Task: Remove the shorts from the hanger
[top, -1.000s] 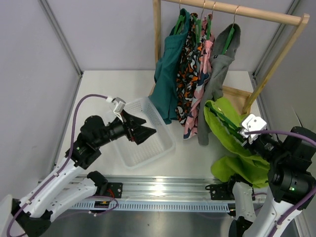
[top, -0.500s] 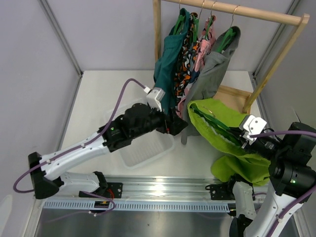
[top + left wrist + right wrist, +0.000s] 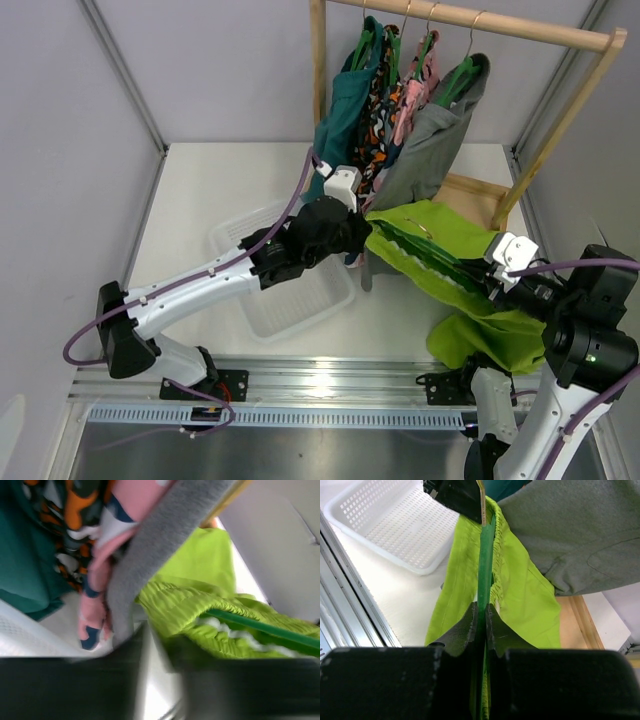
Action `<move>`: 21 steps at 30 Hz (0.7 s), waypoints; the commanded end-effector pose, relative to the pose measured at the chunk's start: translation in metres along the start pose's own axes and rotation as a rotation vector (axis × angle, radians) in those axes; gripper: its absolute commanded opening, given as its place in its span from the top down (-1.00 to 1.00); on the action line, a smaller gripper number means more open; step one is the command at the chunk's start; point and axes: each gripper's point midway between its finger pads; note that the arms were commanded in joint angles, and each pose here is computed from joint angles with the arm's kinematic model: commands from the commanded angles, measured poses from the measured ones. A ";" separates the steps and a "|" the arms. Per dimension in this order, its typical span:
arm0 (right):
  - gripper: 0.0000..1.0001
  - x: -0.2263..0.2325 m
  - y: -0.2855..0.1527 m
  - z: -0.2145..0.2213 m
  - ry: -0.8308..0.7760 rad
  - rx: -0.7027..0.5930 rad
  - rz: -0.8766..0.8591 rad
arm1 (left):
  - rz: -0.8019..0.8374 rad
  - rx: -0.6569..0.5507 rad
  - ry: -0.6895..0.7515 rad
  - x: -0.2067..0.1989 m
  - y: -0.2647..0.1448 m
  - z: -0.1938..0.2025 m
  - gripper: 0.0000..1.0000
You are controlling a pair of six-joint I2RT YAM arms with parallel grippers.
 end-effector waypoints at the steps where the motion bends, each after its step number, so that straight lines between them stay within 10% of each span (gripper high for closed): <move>1: 1.00 0.031 -0.001 -0.015 0.099 -0.083 -0.097 | -0.142 -0.081 0.097 0.027 -0.003 -0.025 0.96; 12: 1.00 0.036 -0.004 -0.040 0.069 -0.169 -0.141 | -0.343 -0.057 0.049 0.146 -0.021 -0.042 1.00; 21: 1.00 0.015 -0.007 -0.067 0.064 -0.214 -0.078 | -0.182 -0.005 0.061 0.138 -0.017 -0.027 1.00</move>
Point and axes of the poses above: each gripper's point midway between its finger pads, its own y axis out along the fingers, its own x axis along the line the jaws close on, z = x × y, and after that the axes turned 8 degrees about -y, right-handed
